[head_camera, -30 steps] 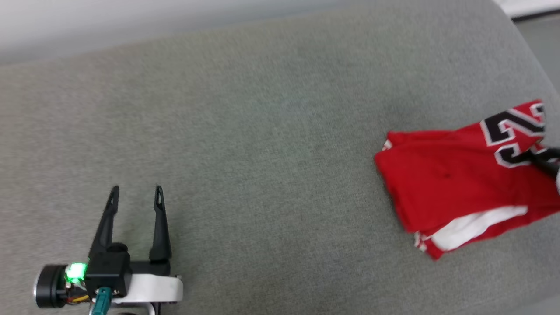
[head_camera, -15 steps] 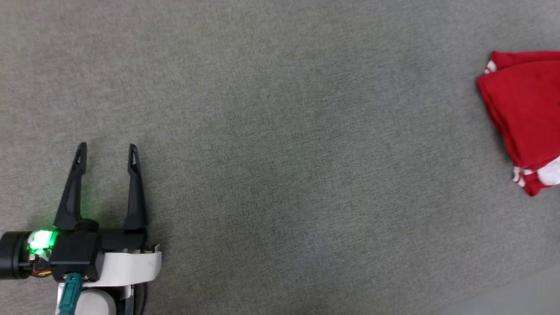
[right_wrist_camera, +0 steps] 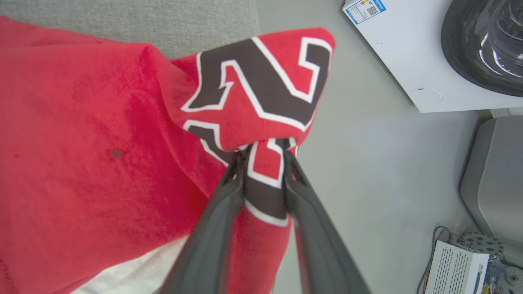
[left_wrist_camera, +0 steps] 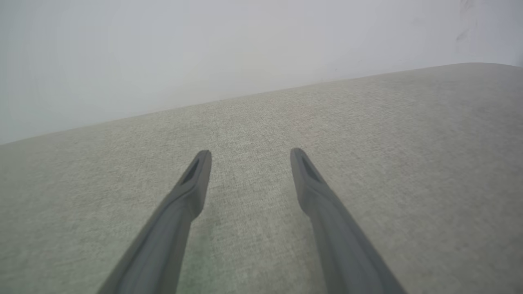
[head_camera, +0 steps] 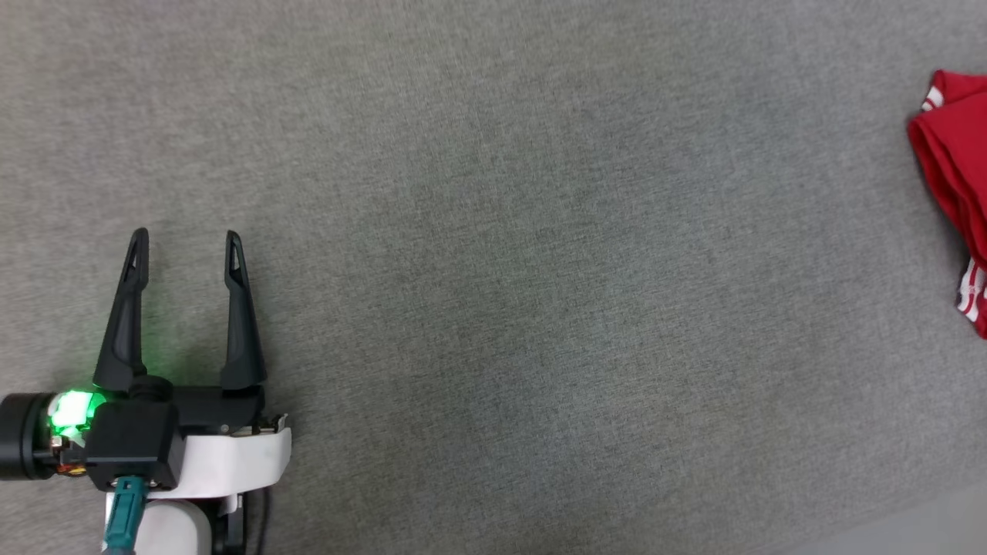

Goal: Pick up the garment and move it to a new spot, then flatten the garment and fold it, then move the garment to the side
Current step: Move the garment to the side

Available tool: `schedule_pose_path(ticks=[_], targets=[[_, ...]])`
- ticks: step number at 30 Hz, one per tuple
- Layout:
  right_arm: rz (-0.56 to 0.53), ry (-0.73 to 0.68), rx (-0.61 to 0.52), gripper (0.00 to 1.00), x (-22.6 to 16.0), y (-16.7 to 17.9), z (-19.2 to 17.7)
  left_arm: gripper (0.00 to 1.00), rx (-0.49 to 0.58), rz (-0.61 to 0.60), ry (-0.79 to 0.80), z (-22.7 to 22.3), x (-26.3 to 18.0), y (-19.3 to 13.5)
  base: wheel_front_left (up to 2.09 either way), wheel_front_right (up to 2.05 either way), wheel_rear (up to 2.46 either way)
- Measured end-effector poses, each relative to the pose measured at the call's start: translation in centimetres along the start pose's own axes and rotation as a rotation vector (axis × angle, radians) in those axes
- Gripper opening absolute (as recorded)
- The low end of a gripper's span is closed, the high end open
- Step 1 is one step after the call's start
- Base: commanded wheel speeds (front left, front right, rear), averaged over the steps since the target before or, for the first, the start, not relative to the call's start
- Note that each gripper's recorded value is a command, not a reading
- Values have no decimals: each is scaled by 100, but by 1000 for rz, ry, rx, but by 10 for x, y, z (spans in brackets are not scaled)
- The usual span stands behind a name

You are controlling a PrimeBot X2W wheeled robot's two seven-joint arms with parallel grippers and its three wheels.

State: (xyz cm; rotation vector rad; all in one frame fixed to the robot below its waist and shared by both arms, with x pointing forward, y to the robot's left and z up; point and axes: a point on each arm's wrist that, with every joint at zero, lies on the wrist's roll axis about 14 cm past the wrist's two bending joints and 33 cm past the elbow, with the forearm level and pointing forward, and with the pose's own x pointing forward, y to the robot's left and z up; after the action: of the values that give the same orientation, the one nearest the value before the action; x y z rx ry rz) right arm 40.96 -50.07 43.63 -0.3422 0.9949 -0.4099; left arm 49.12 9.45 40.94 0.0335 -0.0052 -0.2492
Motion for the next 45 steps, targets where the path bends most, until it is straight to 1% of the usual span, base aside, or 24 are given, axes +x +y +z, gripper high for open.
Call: schedule_pose_path(ticks=[3,6,10,14,17,20,22,23,25,29,34,40,45], targets=[[-31,-62,-20,100,-10,-12,11,100,-4,22,-15,13,-5,1,0,0,0],[-80,-178,-48,100,-27,-30,33,100,-7,41,-28,27,-14,2,0,0,0],[-138,-404,-66,100,-57,-50,75,100,-10,80,-46,46,-30,7,0,0,0],[-165,-694,-64,100,-96,-51,123,100,-6,121,-59,62,-48,15,0,0,0],[-153,-895,-30,100,-123,-38,151,100,0,145,-71,73,-61,20,0,0,0],[-115,-1054,-15,100,-146,-14,167,100,8,168,-80,81,-74,25,0,0,0],[-67,-1130,4,100,-157,9,173,100,13,182,-80,85,-84,28,0,0,0],[-17,-1201,33,100,-171,32,178,100,18,199,-80,88,-93,32,0,0,0],[40,-1262,53,100,-186,58,180,100,22,211,-83,91,-101,35,0,0,0],[162,-1335,112,100,-211,109,172,100,27,239,-88,96,-117,40,0,0,0],[304,-1346,182,100,-232,161,147,100,27,264,-92,101,-136,45,0,0,0],[413,-1294,268,100,-242,198,107,100,27,289,-88,101,-157,49,0,0,0],[466,-1220,335,100,-242,214,71,100,26,302,-92,103,-172,50,0,0,0]])
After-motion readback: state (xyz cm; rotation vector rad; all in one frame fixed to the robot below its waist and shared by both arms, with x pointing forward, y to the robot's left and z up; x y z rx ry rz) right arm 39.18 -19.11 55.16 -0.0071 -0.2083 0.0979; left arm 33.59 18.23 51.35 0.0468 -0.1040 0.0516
